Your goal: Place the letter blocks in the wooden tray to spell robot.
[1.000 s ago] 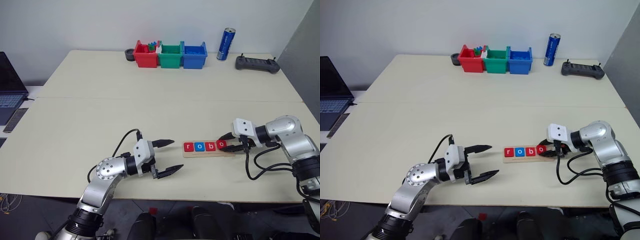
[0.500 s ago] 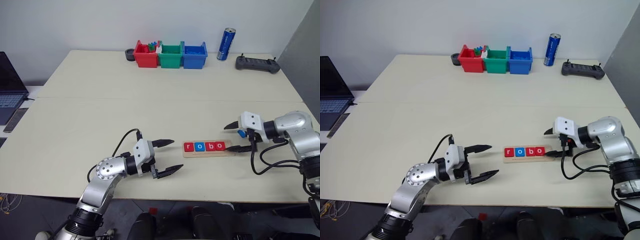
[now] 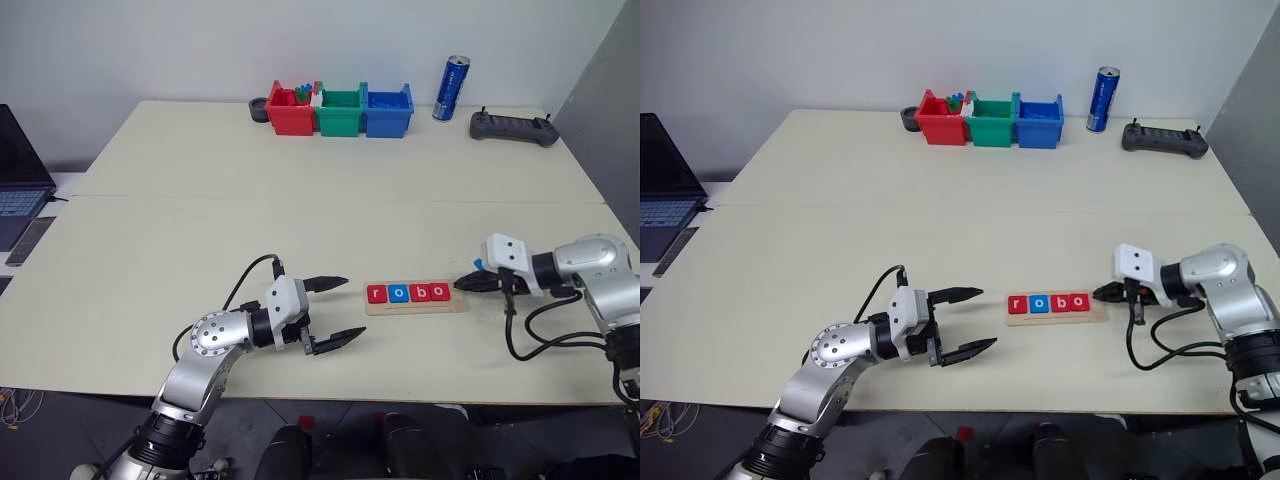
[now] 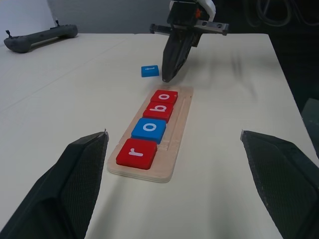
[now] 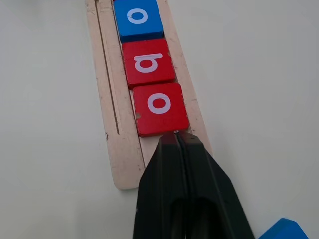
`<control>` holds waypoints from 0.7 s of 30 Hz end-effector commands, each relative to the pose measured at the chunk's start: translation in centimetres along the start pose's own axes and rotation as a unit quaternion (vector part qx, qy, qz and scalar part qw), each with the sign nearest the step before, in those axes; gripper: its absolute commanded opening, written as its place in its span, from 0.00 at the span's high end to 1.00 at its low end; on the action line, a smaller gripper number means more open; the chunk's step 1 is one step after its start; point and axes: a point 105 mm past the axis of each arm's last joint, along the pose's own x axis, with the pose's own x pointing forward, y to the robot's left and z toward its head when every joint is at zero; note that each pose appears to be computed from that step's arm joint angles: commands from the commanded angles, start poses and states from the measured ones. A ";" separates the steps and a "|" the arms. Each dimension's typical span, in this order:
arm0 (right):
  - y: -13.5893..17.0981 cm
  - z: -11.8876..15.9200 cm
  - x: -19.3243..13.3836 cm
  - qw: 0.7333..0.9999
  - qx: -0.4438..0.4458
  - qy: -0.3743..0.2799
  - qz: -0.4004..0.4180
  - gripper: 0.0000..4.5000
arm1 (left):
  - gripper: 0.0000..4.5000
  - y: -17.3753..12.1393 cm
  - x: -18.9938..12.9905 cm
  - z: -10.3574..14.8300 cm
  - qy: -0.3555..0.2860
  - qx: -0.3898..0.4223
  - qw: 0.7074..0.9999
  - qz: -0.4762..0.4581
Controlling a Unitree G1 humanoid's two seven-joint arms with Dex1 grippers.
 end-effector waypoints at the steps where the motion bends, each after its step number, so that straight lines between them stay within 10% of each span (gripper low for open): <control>1: 0.0 0.5 -0.3 1.000 -0.021 -0.002 -0.009 0.99 | 0.00 0.0 -0.2 1.0 -0.012 0.019 1.000 -0.003; 21: 0.1 0.7 1.2 1.000 -0.028 -0.007 -0.003 0.99 | 0.00 -0.1 -0.3 1.1 -0.012 0.018 1.000 -0.002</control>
